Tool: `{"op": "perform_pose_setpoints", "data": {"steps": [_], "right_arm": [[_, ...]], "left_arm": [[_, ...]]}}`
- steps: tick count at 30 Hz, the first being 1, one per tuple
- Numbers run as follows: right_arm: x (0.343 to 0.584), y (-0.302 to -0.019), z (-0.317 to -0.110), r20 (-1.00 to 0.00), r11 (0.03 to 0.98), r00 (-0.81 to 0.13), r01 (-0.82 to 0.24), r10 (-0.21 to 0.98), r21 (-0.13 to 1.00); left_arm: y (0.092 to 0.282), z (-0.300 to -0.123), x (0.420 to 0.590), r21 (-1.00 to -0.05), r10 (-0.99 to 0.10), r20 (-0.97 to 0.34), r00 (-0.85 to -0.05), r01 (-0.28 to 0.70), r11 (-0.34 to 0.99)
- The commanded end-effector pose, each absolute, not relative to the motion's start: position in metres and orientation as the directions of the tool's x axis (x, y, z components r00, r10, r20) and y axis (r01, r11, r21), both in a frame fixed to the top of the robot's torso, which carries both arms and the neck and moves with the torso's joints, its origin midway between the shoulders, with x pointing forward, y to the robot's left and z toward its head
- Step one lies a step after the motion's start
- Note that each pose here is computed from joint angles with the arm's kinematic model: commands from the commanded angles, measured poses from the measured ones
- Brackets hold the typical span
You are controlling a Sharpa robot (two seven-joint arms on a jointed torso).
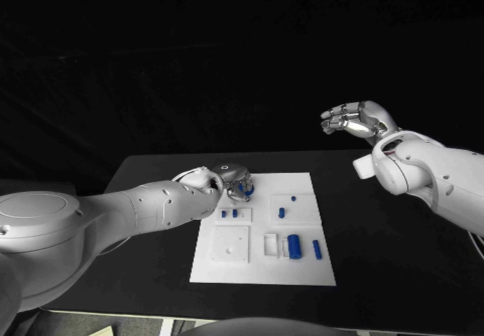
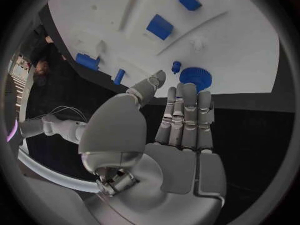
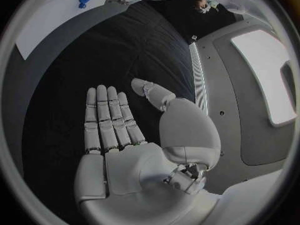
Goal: Assemble the parts on the task board
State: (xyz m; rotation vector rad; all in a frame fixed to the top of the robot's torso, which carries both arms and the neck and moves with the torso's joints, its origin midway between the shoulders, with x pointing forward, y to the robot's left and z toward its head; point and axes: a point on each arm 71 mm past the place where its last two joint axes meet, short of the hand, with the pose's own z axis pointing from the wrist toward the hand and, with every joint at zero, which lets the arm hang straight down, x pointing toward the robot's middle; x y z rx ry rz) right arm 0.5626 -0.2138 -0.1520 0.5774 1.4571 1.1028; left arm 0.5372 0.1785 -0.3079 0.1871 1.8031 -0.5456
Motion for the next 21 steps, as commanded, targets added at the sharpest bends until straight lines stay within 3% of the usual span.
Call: {"op": "perform_pose_setpoints", "data": {"steps": [1, 21], "right_arm": [[0.562, -0.211, -0.152, -0.482, 0.429, -0.233, -0.245, 0.845, 0.87], [0.561, -0.21, -0.152, -0.481, 0.427, -0.235, -0.247, 0.844, 0.87]], "left_arm": [[0.174, -0.312, 0.535, -0.255, -0.119, -0.937, -0.328, 0.411, 0.875], [0.175, -0.327, 0.535, -0.248, -0.104, -0.928, -0.358, 0.383, 0.89]]}}
